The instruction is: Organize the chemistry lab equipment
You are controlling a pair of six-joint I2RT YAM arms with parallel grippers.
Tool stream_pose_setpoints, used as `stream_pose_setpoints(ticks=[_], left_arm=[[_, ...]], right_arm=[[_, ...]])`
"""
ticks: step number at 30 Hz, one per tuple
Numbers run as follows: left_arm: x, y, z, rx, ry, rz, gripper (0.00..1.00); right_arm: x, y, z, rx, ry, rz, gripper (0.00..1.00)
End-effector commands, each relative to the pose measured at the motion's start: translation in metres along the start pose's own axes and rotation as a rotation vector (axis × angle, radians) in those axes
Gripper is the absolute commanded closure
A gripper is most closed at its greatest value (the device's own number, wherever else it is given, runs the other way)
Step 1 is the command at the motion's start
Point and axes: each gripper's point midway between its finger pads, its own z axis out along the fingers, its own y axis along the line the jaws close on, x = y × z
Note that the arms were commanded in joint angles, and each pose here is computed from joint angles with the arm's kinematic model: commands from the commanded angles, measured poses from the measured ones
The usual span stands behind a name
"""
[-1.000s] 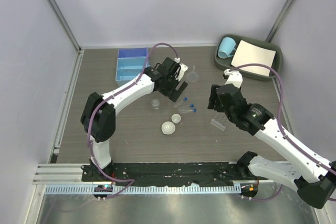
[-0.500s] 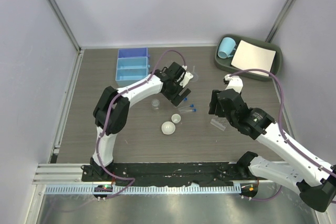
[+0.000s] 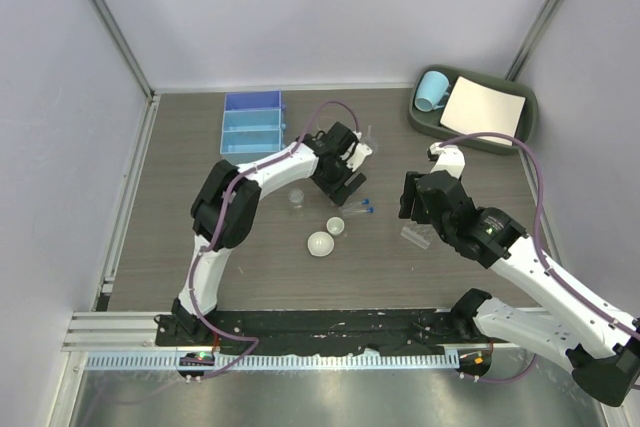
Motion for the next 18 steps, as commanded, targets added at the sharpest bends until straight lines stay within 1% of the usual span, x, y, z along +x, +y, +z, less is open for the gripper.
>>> stream_pose_setpoints(ticks=[1,7,10,15,18], left_arm=[[-0.013,-0.001,0.004,0.021,-0.021,0.022,0.21],[-0.013,0.0,0.009,0.015,-0.014,0.028,0.23],[-0.008,0.0,0.013,0.019,0.0,0.028,0.27],[-0.001,0.001,0.018,0.026,0.022,0.025,0.39],[0.003,-0.001,0.02,0.035,0.033,0.023,0.5]], right_arm=[[-0.007,-0.004,-0.003,0.015,-0.035,-0.001,0.34],[-0.001,-0.005,-0.001,0.016,-0.021,-0.013,0.34],[0.001,-0.004,0.001,0.014,-0.016,-0.015,0.34],[0.001,-0.002,0.002,0.008,-0.014,-0.013,0.34],[0.001,-0.003,0.001,0.01,-0.016,-0.01,0.34]])
